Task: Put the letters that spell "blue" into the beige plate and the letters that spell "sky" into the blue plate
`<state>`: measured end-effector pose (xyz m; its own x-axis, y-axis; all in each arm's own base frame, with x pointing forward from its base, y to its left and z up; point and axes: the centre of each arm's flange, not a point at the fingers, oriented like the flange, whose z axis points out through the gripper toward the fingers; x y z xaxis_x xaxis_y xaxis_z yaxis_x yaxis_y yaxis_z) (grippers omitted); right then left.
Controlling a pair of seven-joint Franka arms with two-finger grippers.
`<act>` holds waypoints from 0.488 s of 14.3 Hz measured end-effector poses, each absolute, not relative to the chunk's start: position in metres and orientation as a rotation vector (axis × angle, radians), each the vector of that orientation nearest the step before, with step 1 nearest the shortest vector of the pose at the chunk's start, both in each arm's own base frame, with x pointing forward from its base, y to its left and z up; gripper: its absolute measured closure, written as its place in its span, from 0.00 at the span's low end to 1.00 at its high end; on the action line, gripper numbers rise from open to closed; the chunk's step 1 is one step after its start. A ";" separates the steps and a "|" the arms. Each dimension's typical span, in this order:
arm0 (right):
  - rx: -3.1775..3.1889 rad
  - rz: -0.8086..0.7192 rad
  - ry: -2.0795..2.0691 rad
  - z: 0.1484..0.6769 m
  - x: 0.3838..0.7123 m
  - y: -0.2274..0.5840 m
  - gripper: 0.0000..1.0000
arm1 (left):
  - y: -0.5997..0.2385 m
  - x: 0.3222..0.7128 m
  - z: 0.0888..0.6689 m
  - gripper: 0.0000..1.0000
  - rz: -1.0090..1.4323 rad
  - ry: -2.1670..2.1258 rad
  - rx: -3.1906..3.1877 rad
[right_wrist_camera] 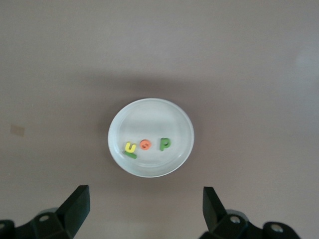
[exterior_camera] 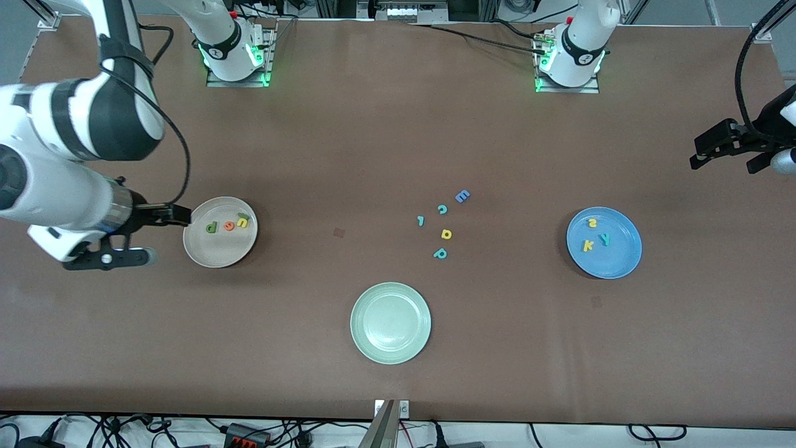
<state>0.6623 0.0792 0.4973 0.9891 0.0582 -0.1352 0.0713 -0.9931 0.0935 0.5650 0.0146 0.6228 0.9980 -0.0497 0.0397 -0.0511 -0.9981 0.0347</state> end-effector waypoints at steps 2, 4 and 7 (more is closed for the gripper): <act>3.048 -0.128 0.036 0.529 0.659 0.052 0.00 | 0.015 0.565 0.623 0.00 0.060 -0.078 3.104; 3.068 -0.057 -0.053 0.561 0.651 0.014 0.00 | 0.015 0.565 0.623 0.00 0.060 -0.079 3.104; 3.112 0.030 -0.139 0.602 0.634 -0.043 0.00 | 0.015 0.565 0.623 0.00 0.060 -0.079 3.104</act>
<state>0.6340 -0.0426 0.6018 0.9958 -0.0888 0.0206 -0.0894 -0.9957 0.0253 0.5649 0.0145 0.6230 0.9980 -0.0499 0.0395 -0.0513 -0.9981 0.0347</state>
